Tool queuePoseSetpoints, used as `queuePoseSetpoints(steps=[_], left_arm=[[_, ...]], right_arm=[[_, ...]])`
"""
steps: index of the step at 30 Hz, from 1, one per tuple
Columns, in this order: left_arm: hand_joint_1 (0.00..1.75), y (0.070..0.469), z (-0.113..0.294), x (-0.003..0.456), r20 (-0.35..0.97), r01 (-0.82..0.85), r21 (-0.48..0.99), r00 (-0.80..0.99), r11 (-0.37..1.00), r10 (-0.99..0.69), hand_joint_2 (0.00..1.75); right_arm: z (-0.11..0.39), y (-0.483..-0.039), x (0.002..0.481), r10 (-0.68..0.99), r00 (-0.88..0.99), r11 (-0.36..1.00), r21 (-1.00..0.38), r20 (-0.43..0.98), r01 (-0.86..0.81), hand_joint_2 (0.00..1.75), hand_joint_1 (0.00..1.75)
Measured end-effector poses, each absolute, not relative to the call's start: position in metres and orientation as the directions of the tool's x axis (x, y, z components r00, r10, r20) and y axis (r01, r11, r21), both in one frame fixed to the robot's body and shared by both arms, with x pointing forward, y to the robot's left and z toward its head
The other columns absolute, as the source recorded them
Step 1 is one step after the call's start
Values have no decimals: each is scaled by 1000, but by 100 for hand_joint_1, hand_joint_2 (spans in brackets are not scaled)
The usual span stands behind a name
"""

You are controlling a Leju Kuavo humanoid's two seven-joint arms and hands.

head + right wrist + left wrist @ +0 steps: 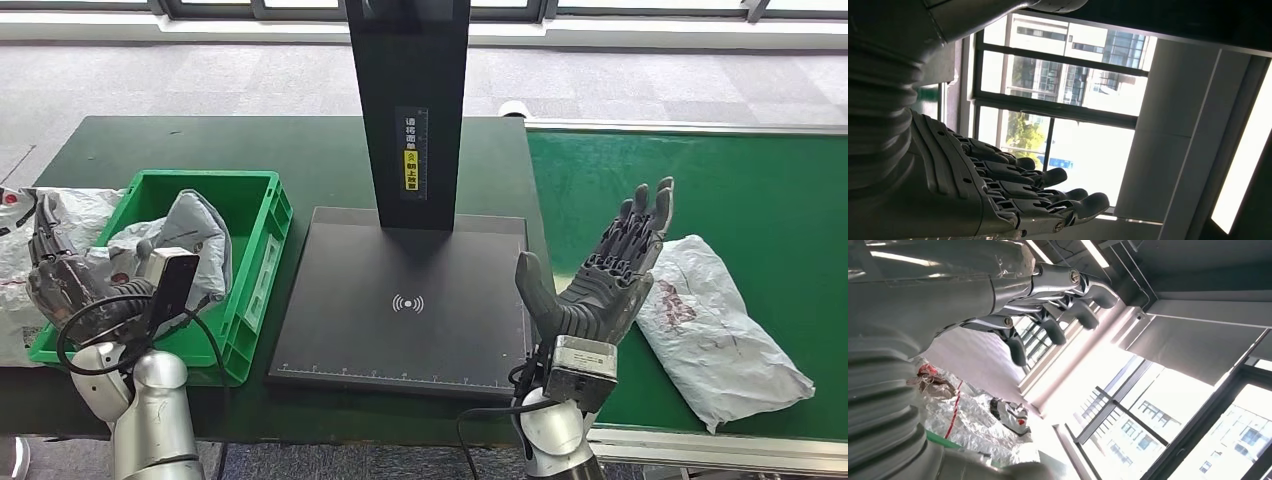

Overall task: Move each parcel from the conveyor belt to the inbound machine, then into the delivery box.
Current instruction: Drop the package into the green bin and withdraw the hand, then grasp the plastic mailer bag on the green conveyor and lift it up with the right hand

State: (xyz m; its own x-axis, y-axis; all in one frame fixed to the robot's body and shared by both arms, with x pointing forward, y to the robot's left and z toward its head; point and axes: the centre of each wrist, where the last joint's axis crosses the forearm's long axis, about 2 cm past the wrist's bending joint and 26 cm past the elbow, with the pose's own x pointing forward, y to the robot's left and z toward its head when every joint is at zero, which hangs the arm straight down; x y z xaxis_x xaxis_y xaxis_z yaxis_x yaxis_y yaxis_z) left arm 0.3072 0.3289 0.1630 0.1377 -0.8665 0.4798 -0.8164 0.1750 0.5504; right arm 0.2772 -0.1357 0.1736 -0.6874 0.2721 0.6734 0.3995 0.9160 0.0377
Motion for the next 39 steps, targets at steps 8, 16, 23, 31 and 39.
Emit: queuePoseSetpoints(steps=[8, 16, 23, 31, 39], left_arm=[[0, 331, 159, 306, 484, -816, 549, 137, 179, -864, 175], [0, 342, 169, 299, 525, -882, 430, 71, 192, -848, 175], [0, 346, 176, 291, 537, -912, 368, 48, 182, -842, 175], [0, 315, 168, 288, 668, -906, 173, -181, 387, -722, 175], [0, 284, 168, 287, 735, -728, 14, -457, 685, -501, 175]], right_arm=[[173, -135, 277, 272, -686, 916, 36, 675, 399, 175, 0], [170, -135, 277, 273, -679, 918, 27, 682, 396, 175, 0], [168, -134, 277, 278, -676, 918, 18, 683, 395, 175, 0], [156, -140, 278, 390, -655, 899, -115, 648, 422, 175, 0], [145, -152, 279, 597, -534, 798, -370, 598, 477, 175, 0]])
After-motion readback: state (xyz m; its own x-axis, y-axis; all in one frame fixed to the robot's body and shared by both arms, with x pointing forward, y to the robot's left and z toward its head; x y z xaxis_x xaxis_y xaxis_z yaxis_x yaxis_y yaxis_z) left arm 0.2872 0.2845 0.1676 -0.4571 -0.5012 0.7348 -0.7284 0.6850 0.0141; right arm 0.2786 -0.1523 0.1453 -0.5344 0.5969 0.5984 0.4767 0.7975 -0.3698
